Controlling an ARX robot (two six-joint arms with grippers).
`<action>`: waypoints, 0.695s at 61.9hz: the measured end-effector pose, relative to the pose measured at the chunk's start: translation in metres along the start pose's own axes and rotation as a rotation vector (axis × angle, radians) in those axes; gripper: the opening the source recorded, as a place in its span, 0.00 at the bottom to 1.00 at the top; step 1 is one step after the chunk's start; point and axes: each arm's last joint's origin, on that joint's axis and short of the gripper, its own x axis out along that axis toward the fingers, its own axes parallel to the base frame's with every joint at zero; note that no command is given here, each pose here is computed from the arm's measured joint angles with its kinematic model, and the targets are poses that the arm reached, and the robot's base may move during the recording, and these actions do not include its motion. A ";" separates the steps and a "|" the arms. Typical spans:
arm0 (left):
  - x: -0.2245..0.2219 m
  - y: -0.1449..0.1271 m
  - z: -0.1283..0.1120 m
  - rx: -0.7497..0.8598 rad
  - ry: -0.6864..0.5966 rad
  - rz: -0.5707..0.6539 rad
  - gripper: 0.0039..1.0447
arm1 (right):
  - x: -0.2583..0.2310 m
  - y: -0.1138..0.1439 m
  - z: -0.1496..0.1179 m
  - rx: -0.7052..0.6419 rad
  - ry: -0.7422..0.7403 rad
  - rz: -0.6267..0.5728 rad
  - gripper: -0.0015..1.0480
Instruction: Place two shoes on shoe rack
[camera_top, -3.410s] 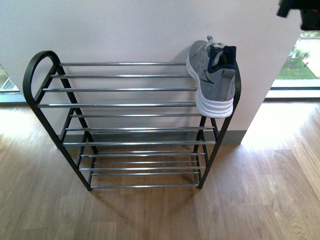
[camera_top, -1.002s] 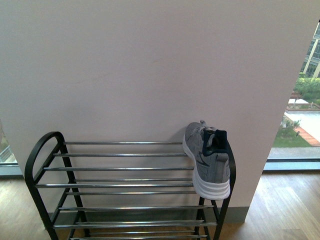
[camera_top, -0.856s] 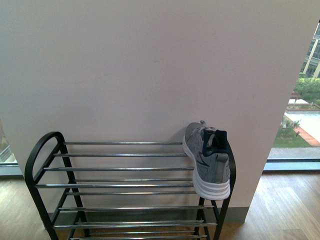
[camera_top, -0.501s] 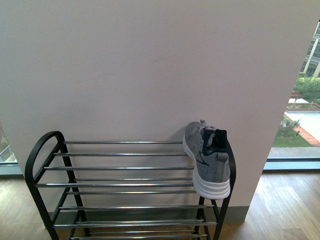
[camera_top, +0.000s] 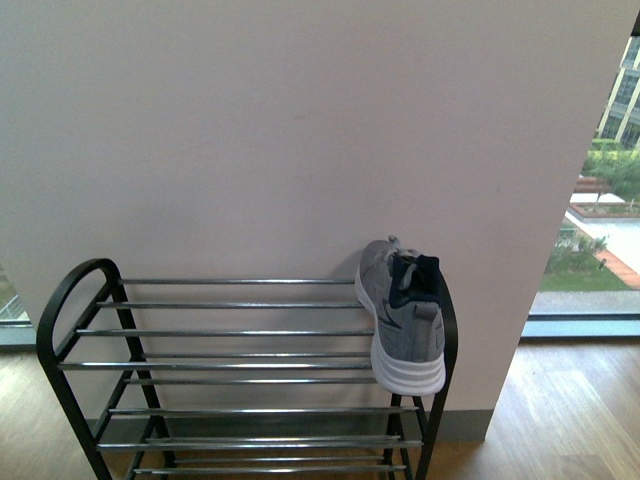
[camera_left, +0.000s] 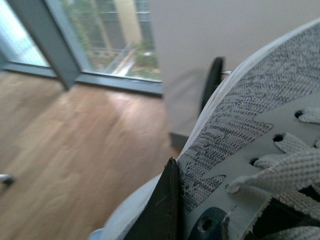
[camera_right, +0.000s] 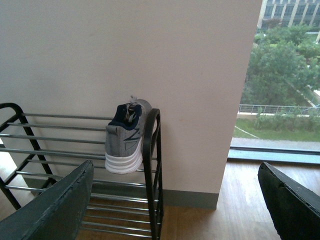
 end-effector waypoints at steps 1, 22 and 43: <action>0.003 -0.005 0.005 -0.025 -0.006 -0.046 0.01 | 0.000 0.000 0.000 0.000 0.000 0.000 0.91; 0.105 -0.133 0.073 -0.304 0.274 -0.354 0.01 | 0.000 0.000 0.000 0.000 -0.001 0.005 0.91; 0.174 -0.229 0.055 -0.233 0.496 -0.320 0.01 | 0.000 0.000 0.000 0.000 -0.001 0.005 0.91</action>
